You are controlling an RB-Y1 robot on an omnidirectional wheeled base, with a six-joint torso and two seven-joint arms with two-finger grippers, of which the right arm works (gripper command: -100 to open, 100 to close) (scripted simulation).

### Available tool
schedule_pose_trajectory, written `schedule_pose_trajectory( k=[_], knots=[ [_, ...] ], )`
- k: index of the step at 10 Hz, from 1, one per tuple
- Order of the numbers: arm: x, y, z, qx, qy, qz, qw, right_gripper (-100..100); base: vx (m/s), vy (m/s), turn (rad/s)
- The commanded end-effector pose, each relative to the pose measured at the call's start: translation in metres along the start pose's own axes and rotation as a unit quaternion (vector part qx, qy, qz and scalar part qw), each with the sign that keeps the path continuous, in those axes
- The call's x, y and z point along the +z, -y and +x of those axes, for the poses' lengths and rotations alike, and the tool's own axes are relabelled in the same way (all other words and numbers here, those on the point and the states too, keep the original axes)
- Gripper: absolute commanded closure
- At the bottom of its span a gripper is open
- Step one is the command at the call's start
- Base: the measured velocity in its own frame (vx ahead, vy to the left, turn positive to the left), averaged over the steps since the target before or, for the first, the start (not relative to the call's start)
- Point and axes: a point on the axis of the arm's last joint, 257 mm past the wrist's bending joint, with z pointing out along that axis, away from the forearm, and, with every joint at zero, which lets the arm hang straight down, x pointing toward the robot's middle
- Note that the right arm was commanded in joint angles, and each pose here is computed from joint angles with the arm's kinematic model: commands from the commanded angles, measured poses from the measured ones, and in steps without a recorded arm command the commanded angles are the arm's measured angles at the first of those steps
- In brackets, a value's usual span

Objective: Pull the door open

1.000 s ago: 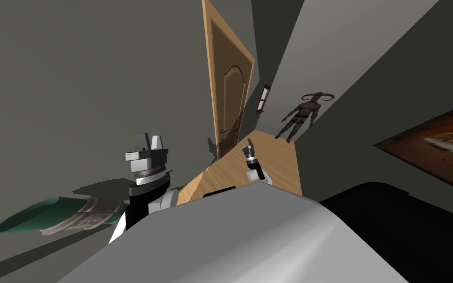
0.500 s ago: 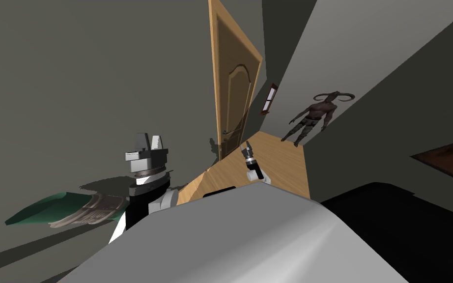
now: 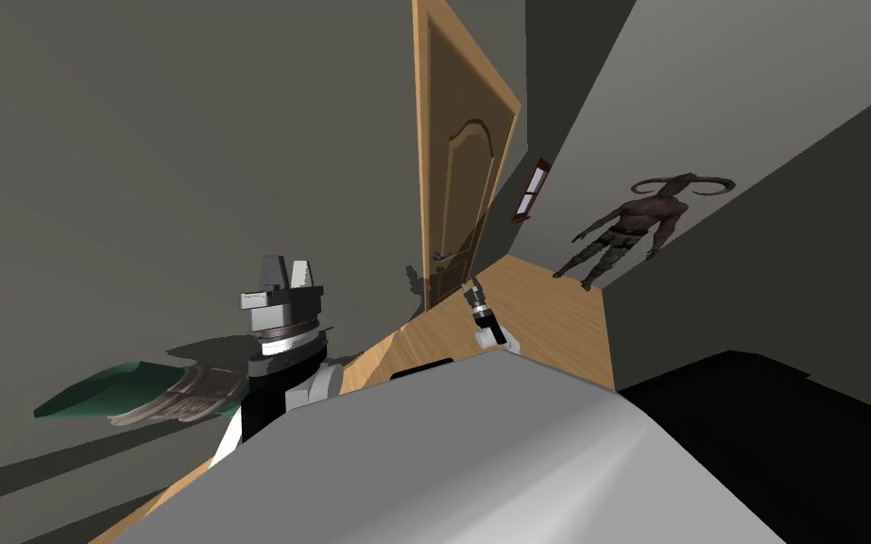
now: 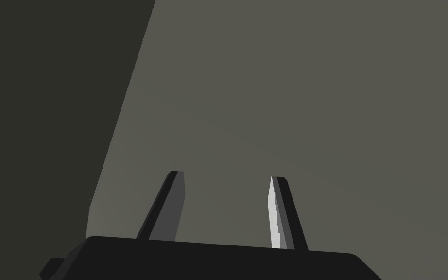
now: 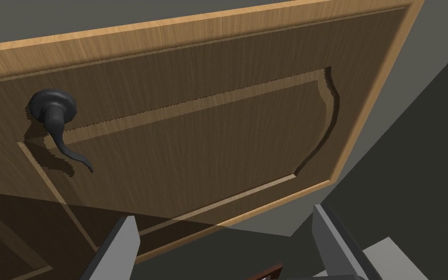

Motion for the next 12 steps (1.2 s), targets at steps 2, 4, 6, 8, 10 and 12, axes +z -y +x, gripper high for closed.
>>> schedule_pose_trajectory(
  k=[2,4,6,8,10,12],
  knots=[
    [-0.0036,0.018,-0.005,-0.003,-0.003,0.018,0.9998,-100,0.093,-0.058,0.138],
    [-0.0070,0.031,-0.011,-0.006,-0.005,0.031,0.9995,-100,0.084,-0.059,0.150],
    [-0.0106,0.044,-0.017,-0.010,-0.007,0.044,0.9990,-100,0.086,-0.060,0.127],
    [-0.0146,0.055,-0.023,-0.013,-0.008,0.057,0.9982,-100,0.065,-0.064,0.121],
    [-0.0187,0.066,-0.030,-0.018,-0.008,0.070,0.9974,-100,0.082,-0.066,0.138],
    [-0.0250,0.081,-0.041,-0.025,-0.009,0.088,0.9958,-100,0.095,-0.095,0.192]
  ],
)
